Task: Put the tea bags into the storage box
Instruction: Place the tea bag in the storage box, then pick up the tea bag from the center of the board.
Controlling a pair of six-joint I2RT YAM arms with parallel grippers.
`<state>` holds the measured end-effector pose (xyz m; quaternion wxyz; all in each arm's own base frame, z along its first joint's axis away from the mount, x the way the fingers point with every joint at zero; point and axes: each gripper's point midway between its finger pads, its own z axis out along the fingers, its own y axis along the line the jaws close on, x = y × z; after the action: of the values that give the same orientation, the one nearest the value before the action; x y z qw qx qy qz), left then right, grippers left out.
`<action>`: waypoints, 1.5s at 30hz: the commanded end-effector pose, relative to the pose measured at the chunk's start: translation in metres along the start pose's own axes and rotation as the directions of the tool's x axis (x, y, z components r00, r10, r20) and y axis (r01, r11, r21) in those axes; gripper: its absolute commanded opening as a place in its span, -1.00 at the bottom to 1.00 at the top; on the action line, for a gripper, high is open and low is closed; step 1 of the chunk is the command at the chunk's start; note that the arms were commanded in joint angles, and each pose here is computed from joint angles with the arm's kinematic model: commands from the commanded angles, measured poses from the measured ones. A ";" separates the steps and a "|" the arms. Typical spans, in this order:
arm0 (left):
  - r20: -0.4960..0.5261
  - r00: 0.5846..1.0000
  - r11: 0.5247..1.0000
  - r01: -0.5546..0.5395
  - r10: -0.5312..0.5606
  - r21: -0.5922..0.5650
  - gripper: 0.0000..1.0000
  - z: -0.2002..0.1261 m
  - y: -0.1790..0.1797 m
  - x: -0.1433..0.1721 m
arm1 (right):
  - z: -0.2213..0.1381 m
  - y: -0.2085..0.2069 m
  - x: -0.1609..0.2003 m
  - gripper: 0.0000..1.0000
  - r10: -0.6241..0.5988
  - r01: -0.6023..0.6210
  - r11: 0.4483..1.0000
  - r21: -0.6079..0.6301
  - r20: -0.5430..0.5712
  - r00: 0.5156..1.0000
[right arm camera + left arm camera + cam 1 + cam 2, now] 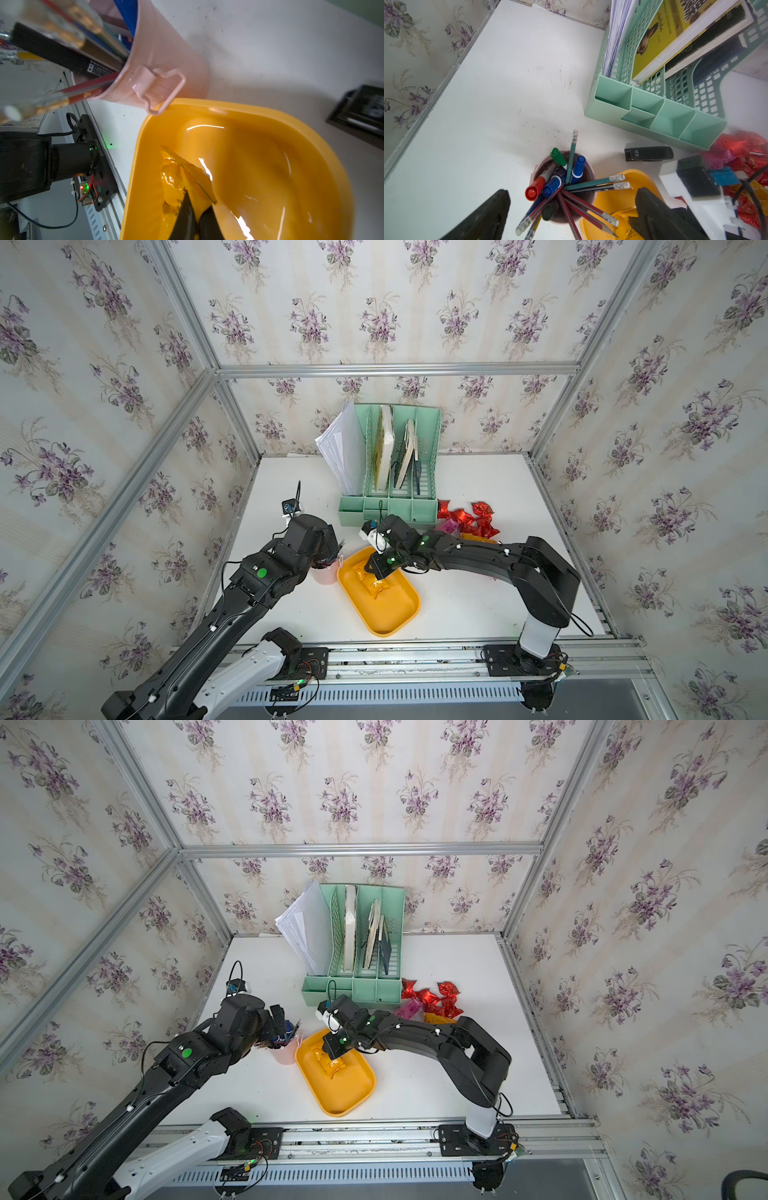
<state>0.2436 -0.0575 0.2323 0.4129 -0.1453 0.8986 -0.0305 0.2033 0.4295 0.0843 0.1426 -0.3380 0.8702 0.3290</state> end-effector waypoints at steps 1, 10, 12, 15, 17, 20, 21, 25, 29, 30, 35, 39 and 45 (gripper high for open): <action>-0.023 1.000 1.000 -0.016 0.016 -0.003 0.97 -0.001 0.007 0.007 | 0.018 0.010 0.001 -1.00 -0.034 0.033 0.999 -0.029 -0.040 0.999; -0.026 0.999 0.999 -0.035 0.035 -0.016 0.97 -0.001 0.012 0.010 | 0.023 -0.005 0.002 -0.18 0.017 -0.017 1.000 0.020 -0.008 1.000; -0.026 0.999 0.999 -0.035 0.034 -0.016 0.98 0.001 0.011 0.010 | 0.019 -0.014 0.003 -0.13 0.035 -0.035 0.998 0.053 0.008 0.999; -0.024 0.999 0.999 -0.031 0.031 -0.006 0.98 0.002 0.008 0.008 | 0.014 -0.038 0.005 -0.11 0.091 -0.094 0.988 0.126 0.030 0.995; -0.025 0.999 0.999 -0.034 0.034 -0.002 0.97 0.003 0.005 0.007 | 0.009 -0.060 0.005 -0.10 0.132 -0.140 0.969 0.202 0.049 0.990; -0.033 0.999 0.999 -0.037 0.038 0.008 0.97 0.005 0.000 0.006 | 0.000 -0.087 0.005 -0.10 0.175 -0.192 0.934 0.302 0.083 0.981; -0.039 0.998 0.999 -0.041 0.041 0.010 0.98 0.006 -0.001 0.006 | -0.003 -0.092 0.005 -0.10 0.179 -0.199 0.926 0.321 0.092 0.980; -0.065 0.997 0.999 -0.049 0.050 0.020 0.98 0.009 -0.008 0.007 | -0.010 -0.102 0.001 0.02 0.184 -0.212 0.912 0.352 0.110 0.977; -0.078 0.996 0.998 -0.050 0.053 0.031 0.97 0.010 -0.012 0.006 | -0.018 -0.106 0.000 0.22 0.185 -0.216 0.905 0.367 0.119 0.976; -0.079 0.995 0.998 -0.050 0.053 0.034 0.97 0.010 -0.013 0.006 | -0.021 -0.102 -0.002 0.27 0.178 -0.210 0.911 0.356 0.122 0.976; -0.076 0.996 0.998 -0.038 0.041 0.044 0.97 0.009 -0.015 0.004 | -0.043 -0.080 -0.020 0.53 0.156 -0.199 0.934 0.297 0.163 0.974; -0.087 0.996 0.997 -0.031 0.037 0.065 0.97 0.010 -0.021 0.004 | -0.072 -0.072 -0.033 0.60 0.133 -0.199 0.927 0.319 0.216 0.967; -0.120 0.991 0.993 -0.042 0.056 0.114 0.98 0.013 -0.036 0.004 | -0.110 -0.109 -0.028 0.46 0.280 -0.370 0.851 0.372 0.273 0.920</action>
<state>0.2547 -0.0829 0.2226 0.3638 -0.1086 0.9232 -0.0589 0.2923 0.3384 0.1374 0.2662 -0.1593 0.9256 0.2169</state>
